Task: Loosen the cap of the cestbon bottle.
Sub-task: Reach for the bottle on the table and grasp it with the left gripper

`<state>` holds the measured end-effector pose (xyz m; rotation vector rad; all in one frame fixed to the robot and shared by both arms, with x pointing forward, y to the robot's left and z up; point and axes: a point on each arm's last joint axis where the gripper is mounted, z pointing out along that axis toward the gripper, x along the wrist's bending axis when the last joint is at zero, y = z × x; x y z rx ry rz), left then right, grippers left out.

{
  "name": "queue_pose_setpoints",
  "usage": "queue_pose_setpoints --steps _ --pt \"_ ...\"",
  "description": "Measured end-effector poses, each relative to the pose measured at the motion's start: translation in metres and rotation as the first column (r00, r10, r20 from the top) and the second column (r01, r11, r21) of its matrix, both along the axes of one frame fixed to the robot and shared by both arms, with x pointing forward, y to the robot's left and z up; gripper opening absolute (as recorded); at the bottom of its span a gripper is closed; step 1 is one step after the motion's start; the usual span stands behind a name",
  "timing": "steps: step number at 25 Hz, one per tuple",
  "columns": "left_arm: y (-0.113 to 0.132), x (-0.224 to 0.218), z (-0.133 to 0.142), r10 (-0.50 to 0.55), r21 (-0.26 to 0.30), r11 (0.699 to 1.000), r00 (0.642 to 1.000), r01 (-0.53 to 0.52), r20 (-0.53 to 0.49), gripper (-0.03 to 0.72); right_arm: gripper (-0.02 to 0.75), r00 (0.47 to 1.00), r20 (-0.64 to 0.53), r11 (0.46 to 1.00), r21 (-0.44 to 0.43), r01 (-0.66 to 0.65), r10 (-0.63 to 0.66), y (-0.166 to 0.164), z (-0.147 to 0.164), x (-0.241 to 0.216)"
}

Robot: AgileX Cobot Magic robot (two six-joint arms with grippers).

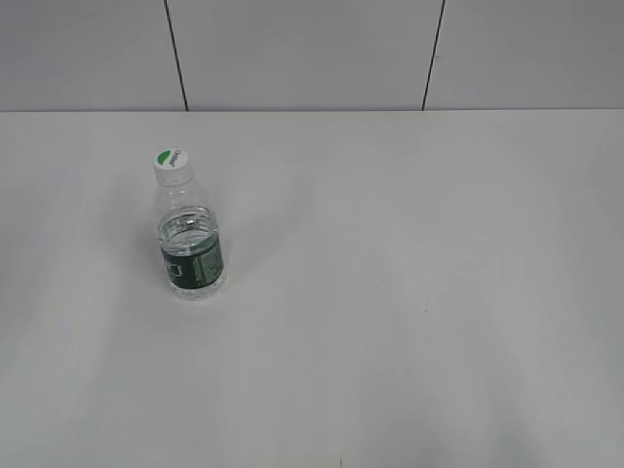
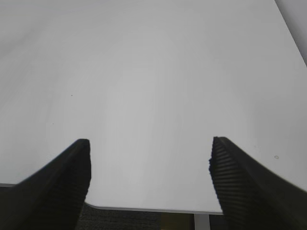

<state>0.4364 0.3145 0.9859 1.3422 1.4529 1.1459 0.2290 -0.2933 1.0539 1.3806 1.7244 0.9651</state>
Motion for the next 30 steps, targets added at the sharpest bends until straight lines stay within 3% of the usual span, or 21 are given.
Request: queue_pose_setpoints --steps 4,10,16,25,28,30 --pt "-0.001 0.009 -0.011 -0.018 0.022 1.0 1.0 0.018 -0.007 0.58 0.588 1.0 0.0 1.0 0.0 0.0 0.0 0.0 0.0 0.0" --pt "-0.008 0.022 -0.024 -0.124 0.097 0.988 0.992 0.121 0.02 0.58 0.588 1.0 0.0 1.0 0.0 0.0 0.0 0.0 0.0 0.0" --pt "-0.014 0.031 -0.041 -0.205 0.123 0.972 0.979 0.202 0.008 0.58 0.588 1.0 0.0 1.0 0.001 0.0 0.0 0.0 0.0 0.0" --pt "-0.035 0.035 -0.06 -0.443 0.168 0.886 0.896 0.433 0.025 0.58 0.588 1.0 0.0 1.0 0.0 0.0 0.0 0.0 0.0 0.0" --pt "-0.042 0.034 -0.069 -0.514 0.154 0.849 0.858 0.506 0.012 0.58 0.588 1.0 0.0 1.0 0.0 0.0 0.0 0.0 0.0 0.0" --pt "-0.046 0.033 -0.076 -0.548 0.107 0.831 0.836 0.546 -0.004 0.58 0.588 1.0 0.0 1.0 0.0 0.0 0.0 0.0 0.0 0.0"
